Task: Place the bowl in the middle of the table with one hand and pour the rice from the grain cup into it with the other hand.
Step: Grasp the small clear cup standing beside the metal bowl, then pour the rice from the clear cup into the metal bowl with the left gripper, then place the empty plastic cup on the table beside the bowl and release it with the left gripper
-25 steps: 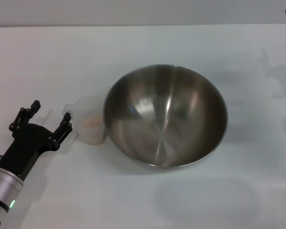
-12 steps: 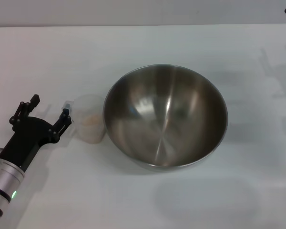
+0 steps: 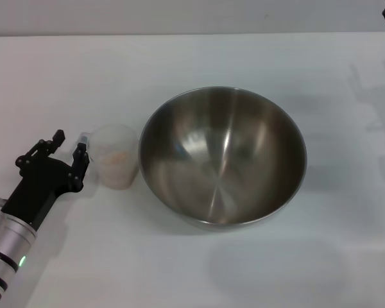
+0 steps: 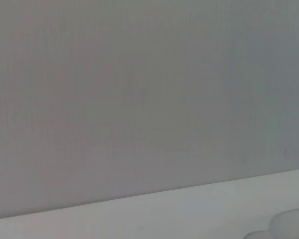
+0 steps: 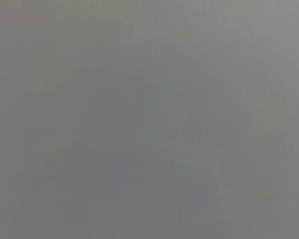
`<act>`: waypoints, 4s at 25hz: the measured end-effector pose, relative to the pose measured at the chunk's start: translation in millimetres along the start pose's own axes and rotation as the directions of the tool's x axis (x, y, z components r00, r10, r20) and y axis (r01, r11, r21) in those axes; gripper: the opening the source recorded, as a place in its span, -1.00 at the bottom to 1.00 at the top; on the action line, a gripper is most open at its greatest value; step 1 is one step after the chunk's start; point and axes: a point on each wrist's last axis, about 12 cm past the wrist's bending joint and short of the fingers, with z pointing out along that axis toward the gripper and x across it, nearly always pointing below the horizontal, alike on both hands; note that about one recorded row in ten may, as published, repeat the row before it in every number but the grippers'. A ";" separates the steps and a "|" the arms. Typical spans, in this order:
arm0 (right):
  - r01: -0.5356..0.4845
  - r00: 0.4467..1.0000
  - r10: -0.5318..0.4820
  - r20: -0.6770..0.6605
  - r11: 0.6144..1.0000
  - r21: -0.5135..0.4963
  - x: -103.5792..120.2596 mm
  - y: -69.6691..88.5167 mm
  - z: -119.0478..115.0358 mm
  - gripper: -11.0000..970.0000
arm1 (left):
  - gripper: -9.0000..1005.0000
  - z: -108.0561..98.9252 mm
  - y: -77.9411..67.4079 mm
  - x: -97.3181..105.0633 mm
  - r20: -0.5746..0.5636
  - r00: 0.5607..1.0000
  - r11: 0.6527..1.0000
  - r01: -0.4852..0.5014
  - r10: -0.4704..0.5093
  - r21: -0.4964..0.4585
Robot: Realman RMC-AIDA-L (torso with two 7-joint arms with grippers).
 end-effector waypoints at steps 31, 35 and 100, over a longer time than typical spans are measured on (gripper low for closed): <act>0.025 0.999 -0.024 0.028 1.000 -0.002 -4.2 2.6 3.9 0.42 | -0.93 35.9 -12.2 -49.9 0.257 0.815 0.854 -0.500 0.520 -0.141; 0.027 0.999 -0.027 0.035 1.000 0.008 -5.6 1.5 6.9 0.42 | -0.93 41.1 -20.8 -61.4 0.314 0.607 0.676 -0.709 0.730 -0.202; 0.067 0.997 -0.067 0.041 0.998 -0.002 -8.2 7.5 19.5 0.42 | -0.93 65.2 3.3 -49.6 0.111 0.946 0.946 -0.284 0.303 -0.159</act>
